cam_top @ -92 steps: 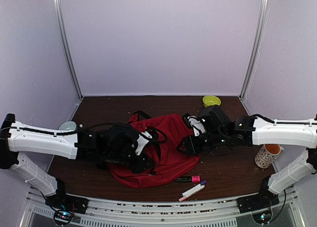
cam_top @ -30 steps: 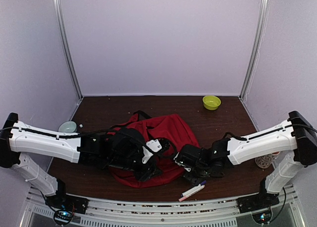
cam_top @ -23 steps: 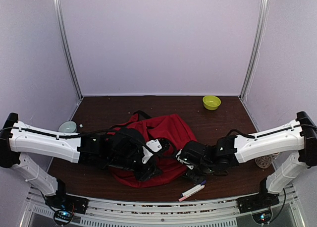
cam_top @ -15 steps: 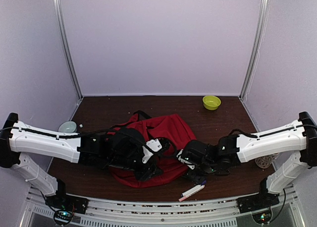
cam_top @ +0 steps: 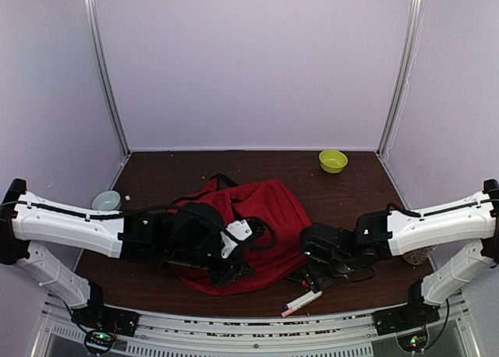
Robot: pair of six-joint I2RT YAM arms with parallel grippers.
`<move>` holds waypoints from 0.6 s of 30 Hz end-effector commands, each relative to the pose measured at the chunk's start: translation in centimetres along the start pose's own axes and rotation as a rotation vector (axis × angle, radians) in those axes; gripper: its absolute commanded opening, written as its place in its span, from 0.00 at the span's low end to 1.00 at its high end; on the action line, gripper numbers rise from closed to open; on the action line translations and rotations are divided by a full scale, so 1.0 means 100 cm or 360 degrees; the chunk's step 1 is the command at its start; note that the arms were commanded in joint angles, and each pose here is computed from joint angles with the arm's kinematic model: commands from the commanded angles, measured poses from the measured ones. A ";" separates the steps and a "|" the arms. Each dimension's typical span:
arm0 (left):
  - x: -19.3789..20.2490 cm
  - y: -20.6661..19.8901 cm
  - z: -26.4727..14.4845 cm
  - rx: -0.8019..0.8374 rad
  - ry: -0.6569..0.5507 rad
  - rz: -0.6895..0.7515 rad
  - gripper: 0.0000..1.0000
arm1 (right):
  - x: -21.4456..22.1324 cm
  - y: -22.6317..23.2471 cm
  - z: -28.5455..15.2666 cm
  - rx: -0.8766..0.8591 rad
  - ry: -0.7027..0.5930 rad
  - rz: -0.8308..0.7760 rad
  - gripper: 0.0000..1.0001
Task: Pack the student bag
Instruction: Pick up the pen at the corner of the board.
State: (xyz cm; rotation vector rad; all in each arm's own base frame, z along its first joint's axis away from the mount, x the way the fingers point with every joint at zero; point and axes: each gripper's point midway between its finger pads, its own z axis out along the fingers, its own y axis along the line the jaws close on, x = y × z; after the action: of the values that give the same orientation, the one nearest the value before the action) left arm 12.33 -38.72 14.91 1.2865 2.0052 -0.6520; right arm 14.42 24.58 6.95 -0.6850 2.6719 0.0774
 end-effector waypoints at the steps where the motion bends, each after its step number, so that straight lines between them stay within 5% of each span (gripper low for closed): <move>1: -0.020 -0.011 0.005 0.0011 -0.0099 0.0034 0.50 | 0.005 -0.041 -0.008 0.0245 -0.0071 0.0357 0.84; 18: -0.018 -0.068 0.089 -0.0077 0.0252 0.0153 0.50 | 0.038 -0.117 -0.004 0.0297 -0.0138 0.1104 0.77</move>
State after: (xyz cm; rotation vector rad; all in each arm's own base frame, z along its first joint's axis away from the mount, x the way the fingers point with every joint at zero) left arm 9.49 -48.56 11.84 1.3838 2.0317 -0.5467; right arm 16.47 14.68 6.62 0.0957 2.6937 -0.0404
